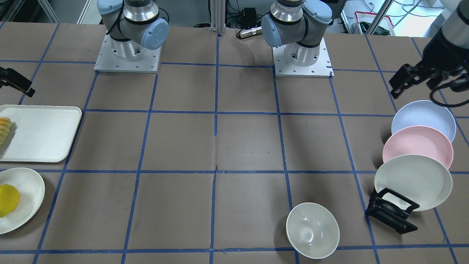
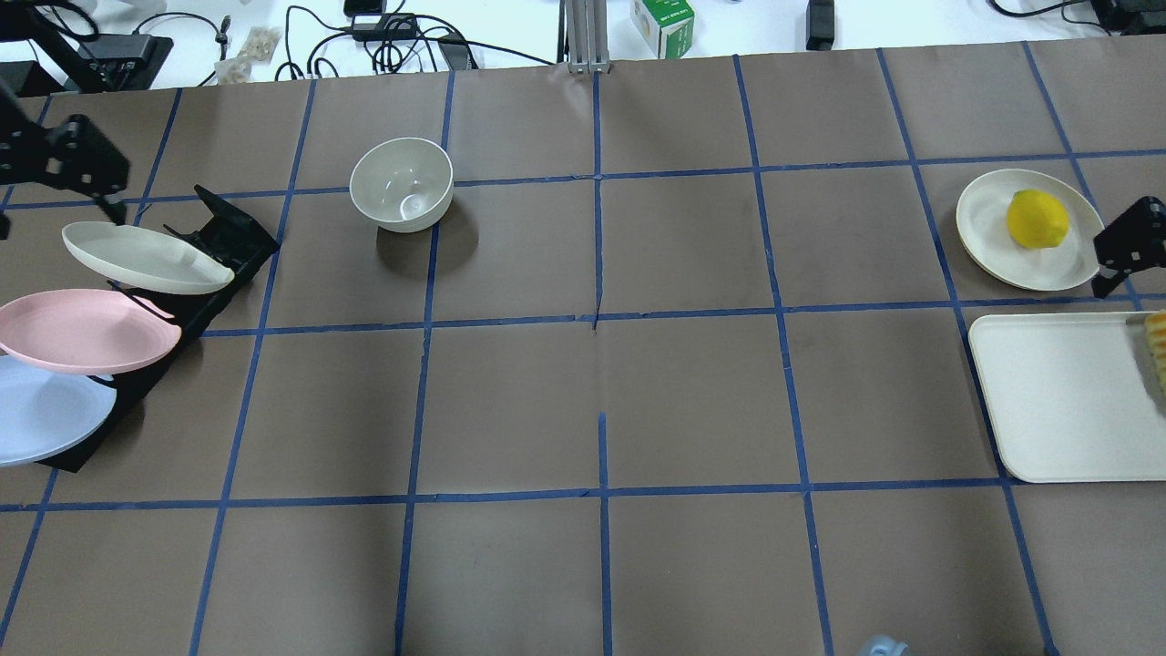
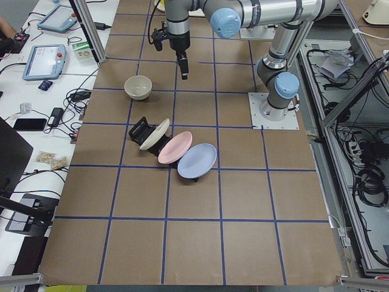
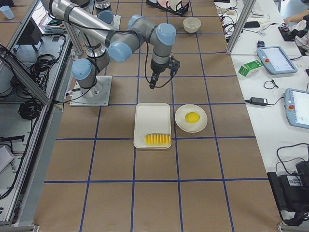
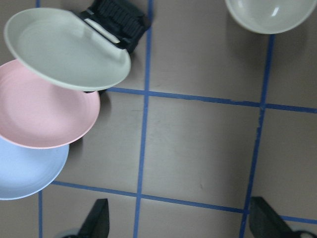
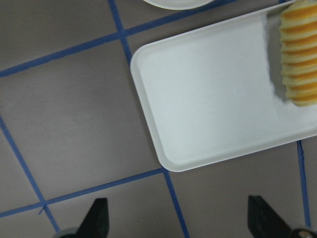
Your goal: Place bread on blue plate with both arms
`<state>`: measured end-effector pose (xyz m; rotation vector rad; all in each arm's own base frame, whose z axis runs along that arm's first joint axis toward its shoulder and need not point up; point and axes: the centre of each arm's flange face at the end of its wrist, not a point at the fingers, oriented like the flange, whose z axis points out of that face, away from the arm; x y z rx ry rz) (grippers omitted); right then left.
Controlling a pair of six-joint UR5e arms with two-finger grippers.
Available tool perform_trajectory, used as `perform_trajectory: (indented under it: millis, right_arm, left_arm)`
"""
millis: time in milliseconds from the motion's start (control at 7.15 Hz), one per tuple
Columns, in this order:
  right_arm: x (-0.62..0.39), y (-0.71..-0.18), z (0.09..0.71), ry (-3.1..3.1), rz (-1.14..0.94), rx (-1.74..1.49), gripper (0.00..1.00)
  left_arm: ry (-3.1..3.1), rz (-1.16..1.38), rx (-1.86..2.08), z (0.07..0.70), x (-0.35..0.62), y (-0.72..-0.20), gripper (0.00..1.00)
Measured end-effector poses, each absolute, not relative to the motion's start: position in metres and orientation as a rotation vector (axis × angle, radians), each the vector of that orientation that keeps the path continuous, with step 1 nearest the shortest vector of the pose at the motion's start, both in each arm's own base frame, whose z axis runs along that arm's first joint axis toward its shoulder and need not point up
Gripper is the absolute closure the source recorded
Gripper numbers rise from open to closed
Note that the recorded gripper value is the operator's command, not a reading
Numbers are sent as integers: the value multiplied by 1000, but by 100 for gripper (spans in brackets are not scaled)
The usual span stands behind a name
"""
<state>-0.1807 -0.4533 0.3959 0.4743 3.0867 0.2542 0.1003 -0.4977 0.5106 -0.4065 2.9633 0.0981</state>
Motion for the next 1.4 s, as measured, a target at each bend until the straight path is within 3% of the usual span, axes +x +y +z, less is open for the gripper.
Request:
perform_trajectory:
  millis: [419, 978, 1258, 1398]
  right_arm:
    - [-289, -468, 328, 3133, 179, 413, 0]
    - [-345, -486, 259, 3208, 168, 342, 0]
    - [-352, -491, 234, 3196, 192, 377, 0]
    - [-354, -493, 221, 3184, 209, 390, 0]
  left_arm:
    - [2904, 152, -750, 469, 261, -458, 0]
    - [2953, 142, -930, 356, 387, -388, 0]
    - [2968, 80, -969, 321, 411, -391, 5]
    - [2985, 59, -979, 310, 415, -394, 12]
